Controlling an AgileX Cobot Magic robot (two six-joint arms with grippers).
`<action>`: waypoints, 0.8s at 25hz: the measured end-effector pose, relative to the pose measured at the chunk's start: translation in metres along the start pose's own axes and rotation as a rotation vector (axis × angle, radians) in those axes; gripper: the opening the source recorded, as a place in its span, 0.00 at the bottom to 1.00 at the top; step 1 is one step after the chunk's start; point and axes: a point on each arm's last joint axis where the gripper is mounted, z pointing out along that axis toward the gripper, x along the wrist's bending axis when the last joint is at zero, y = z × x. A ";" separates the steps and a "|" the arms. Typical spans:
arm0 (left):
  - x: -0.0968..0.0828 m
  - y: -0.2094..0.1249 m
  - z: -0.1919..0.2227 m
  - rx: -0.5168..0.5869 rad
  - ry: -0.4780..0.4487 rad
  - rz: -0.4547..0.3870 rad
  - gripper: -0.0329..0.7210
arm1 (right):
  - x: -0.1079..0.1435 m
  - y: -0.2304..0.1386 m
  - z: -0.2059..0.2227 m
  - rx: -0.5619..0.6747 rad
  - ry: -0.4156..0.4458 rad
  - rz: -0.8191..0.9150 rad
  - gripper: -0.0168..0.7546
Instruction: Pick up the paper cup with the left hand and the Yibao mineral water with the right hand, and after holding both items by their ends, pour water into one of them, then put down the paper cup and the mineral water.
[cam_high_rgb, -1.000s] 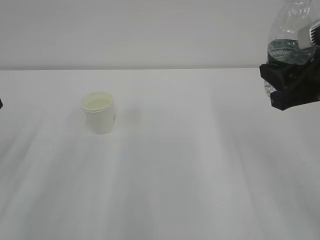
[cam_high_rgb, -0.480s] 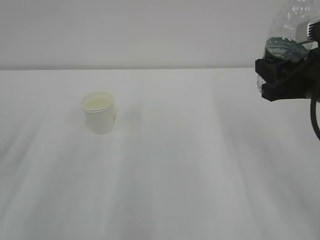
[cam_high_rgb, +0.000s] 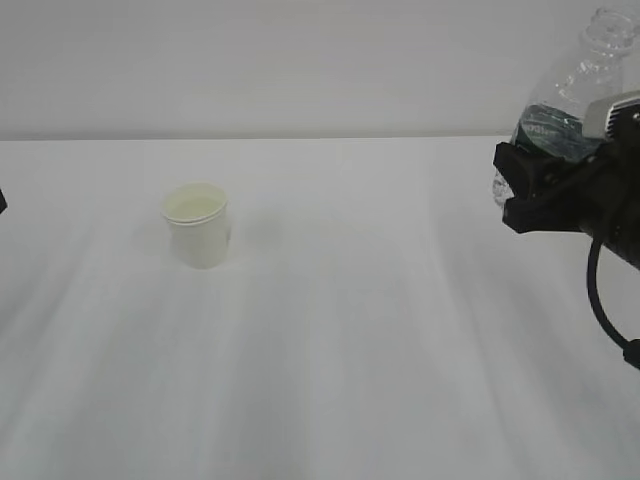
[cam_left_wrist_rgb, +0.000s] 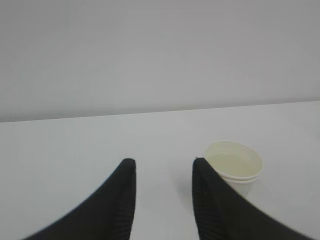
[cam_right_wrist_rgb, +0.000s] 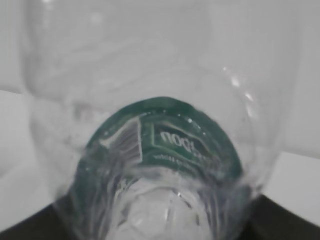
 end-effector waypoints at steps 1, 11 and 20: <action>0.000 0.000 0.000 -0.002 0.005 -0.002 0.40 | 0.000 0.000 0.000 -0.005 0.003 -0.002 0.55; 0.000 0.000 0.000 0.001 -0.002 -0.004 0.35 | 0.001 0.002 0.001 -0.035 0.011 -0.007 0.55; 0.007 0.003 0.000 -0.033 0.080 -0.048 0.63 | 0.002 0.001 0.001 -0.029 0.023 -0.016 0.55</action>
